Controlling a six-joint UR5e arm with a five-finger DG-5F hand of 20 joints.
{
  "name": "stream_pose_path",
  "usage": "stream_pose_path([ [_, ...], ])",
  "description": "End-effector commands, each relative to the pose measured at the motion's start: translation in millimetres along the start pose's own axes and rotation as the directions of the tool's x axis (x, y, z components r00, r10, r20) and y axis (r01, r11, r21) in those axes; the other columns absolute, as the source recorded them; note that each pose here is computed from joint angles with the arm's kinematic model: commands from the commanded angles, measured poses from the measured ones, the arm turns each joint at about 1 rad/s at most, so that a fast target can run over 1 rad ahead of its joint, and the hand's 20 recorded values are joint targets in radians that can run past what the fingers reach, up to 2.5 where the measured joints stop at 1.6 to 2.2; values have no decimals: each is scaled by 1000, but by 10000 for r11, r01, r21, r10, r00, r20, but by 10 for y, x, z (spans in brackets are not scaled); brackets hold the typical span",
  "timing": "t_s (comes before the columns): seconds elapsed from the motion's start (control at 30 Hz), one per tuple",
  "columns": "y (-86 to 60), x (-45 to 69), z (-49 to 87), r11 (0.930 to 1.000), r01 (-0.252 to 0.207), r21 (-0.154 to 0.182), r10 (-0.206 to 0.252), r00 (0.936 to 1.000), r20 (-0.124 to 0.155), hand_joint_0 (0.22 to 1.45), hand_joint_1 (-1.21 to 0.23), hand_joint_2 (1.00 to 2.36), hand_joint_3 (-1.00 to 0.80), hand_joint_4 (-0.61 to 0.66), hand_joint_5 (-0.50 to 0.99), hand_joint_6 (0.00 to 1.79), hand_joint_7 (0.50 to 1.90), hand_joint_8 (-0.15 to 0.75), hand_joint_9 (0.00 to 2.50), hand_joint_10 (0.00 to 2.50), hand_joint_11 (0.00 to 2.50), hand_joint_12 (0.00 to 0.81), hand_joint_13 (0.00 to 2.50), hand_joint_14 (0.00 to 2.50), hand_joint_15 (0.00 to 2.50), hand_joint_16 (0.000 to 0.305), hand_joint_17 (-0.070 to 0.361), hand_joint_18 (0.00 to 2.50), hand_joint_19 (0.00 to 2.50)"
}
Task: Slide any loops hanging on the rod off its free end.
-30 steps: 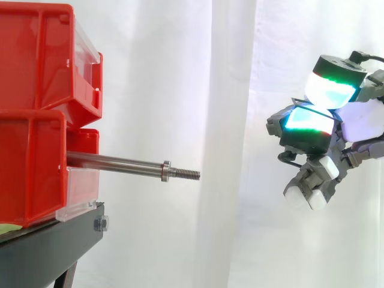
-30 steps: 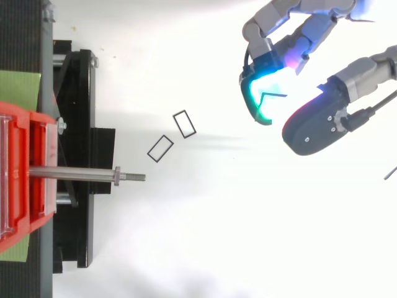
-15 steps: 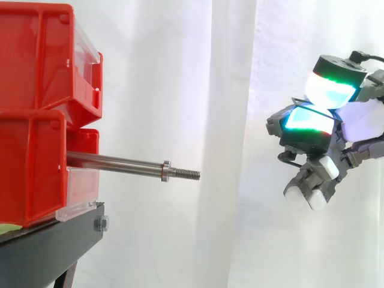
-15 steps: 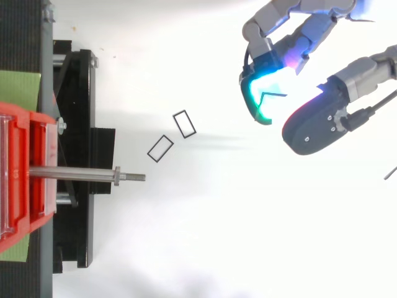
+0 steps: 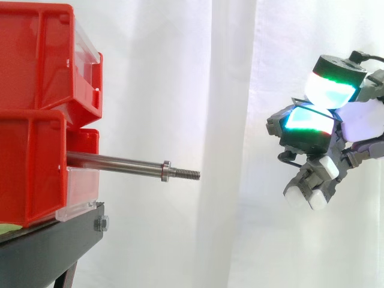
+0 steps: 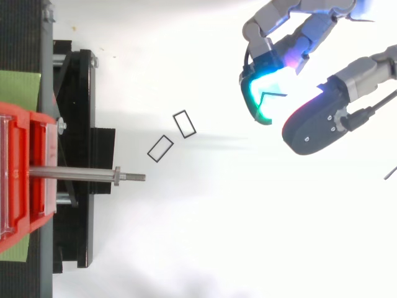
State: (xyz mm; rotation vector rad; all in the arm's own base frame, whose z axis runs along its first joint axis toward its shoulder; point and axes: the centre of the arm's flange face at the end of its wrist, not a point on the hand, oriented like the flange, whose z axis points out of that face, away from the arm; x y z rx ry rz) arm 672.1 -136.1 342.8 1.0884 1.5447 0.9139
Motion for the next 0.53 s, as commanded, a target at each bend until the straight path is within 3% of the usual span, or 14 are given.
stream_pose_path([
  [0.0,0,0,1,10000,8,0,-8,10000,0,615,-691,1012,-365,114,-213,817,1343,331,916,17,567,333,677,0,0,51,115,760,176],
  [0.5,3,10,3,10000,-4,-5,4,10000,-14,615,-691,1013,-363,112,-213,818,1335,332,913,17,574,335,679,0,0,51,115,763,172],
])
